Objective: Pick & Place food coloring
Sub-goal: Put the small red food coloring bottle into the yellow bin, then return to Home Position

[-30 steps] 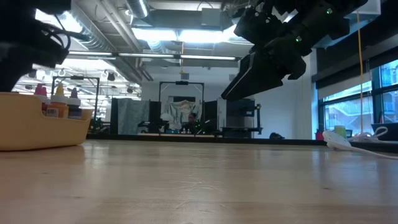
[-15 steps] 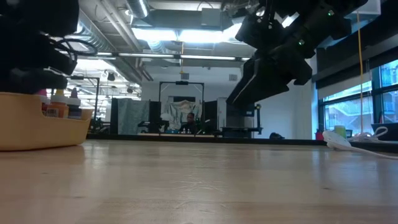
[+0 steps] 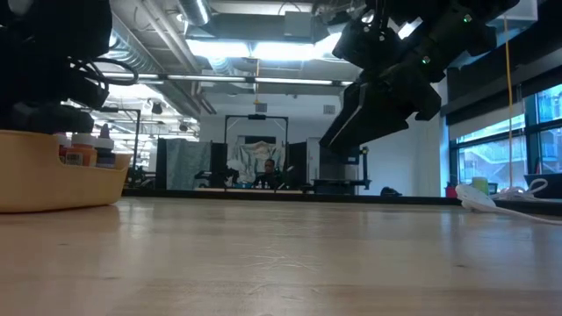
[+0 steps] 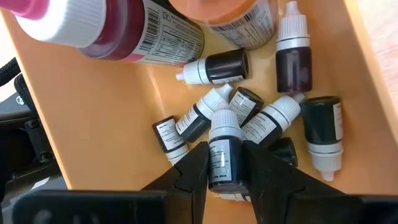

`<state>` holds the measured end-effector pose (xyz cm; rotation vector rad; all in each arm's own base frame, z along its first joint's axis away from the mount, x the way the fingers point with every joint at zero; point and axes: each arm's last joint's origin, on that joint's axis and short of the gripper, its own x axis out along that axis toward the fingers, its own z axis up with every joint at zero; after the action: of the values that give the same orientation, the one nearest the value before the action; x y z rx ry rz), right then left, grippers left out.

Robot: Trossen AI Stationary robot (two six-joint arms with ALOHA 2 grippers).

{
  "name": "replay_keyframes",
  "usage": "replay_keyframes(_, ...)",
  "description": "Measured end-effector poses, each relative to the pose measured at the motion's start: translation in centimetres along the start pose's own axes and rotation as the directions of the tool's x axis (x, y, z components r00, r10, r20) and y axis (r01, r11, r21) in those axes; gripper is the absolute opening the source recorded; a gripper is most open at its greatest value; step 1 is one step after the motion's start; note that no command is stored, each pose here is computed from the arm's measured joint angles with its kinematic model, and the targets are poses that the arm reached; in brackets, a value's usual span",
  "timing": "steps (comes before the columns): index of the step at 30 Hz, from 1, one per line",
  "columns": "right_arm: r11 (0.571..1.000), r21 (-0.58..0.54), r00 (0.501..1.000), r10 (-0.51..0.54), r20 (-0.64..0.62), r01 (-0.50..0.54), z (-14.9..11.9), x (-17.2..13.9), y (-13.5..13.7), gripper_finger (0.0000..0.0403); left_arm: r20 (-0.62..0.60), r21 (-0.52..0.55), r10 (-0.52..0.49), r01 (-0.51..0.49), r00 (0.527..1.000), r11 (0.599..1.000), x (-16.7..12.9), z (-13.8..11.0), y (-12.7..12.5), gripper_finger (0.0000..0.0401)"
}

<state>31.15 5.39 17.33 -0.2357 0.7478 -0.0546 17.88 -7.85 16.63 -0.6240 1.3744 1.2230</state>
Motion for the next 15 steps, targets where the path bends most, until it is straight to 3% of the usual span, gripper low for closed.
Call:
replay_keyframes(11, 1.0, -0.001, 1.0, 0.0, 0.0, 0.0, 0.0, 0.0, 0.0, 0.0289, -0.008, 0.053, 0.001, -0.001, 1.0, 0.999, -0.01, -0.02, 0.02, 0.0127)
replay_keyframes(15, 1.0, -0.008, 1.0, -0.002, 0.0, 0.002, 0.0, 0.0, 0.0, 0.0289, -0.087, 0.092, -0.003, 0.011, 0.996, 0.996, -0.22, -0.19, 0.21, 0.0138)
